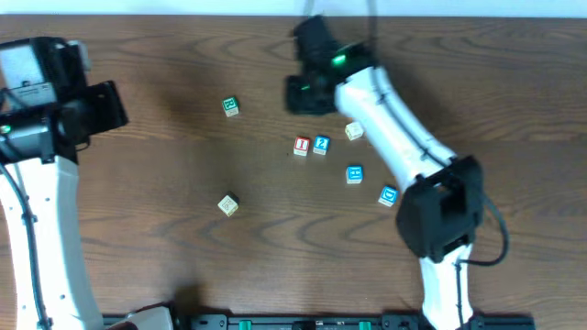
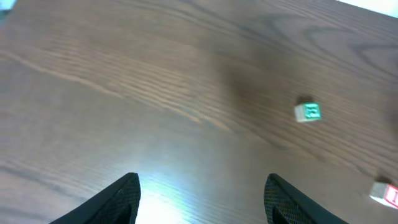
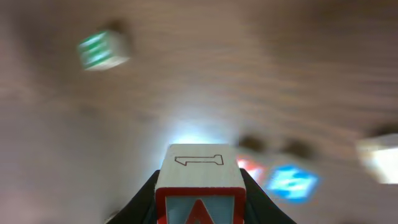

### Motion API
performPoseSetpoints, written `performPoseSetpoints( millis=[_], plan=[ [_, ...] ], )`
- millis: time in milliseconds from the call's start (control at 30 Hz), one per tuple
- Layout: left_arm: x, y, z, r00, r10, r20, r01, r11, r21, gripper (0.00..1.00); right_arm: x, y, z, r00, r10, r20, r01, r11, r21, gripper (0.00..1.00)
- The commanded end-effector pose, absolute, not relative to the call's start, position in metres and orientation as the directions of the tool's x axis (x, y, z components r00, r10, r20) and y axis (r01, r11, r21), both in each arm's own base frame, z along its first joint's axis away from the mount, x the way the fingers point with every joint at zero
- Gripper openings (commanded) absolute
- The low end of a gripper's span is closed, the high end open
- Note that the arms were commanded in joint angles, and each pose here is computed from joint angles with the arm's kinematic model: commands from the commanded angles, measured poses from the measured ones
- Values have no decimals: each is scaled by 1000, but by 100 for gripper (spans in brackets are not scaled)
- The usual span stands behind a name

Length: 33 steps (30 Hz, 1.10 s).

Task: Spell out Ai2
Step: 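Carry the 'A' block with the right gripper and place it left of 'I'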

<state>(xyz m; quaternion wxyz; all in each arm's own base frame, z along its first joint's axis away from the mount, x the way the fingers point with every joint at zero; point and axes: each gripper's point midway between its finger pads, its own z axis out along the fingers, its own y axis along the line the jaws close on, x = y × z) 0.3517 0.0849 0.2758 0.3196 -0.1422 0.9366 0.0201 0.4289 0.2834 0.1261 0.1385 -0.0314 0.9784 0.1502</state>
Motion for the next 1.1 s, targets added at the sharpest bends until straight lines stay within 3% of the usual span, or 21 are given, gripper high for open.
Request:
performPoseSetpoints(
  millis=[0, 267, 567, 1067],
  plan=[
    [350, 89, 276, -755, -251, -606, -278, 959, -51, 66, 408, 321, 126, -966, 0, -258, -85, 943, 321, 1],
    [354, 73, 277, -758, -250, -602, -222, 967, -122, 68, 380, 340, 66, -993, 8, -117, -23, 966, 257, 1],
    [355, 66, 278, -760, -250, -599, -198, 968, -152, 68, 387, 327, 36, -993, 45, -109, 25, 983, 180, 1],
    [355, 66, 277, -761, -250, -599, -198, 968, -153, 68, 402, 304, 30, -984, 77, -163, 62, 994, 91, 1]
  ],
)
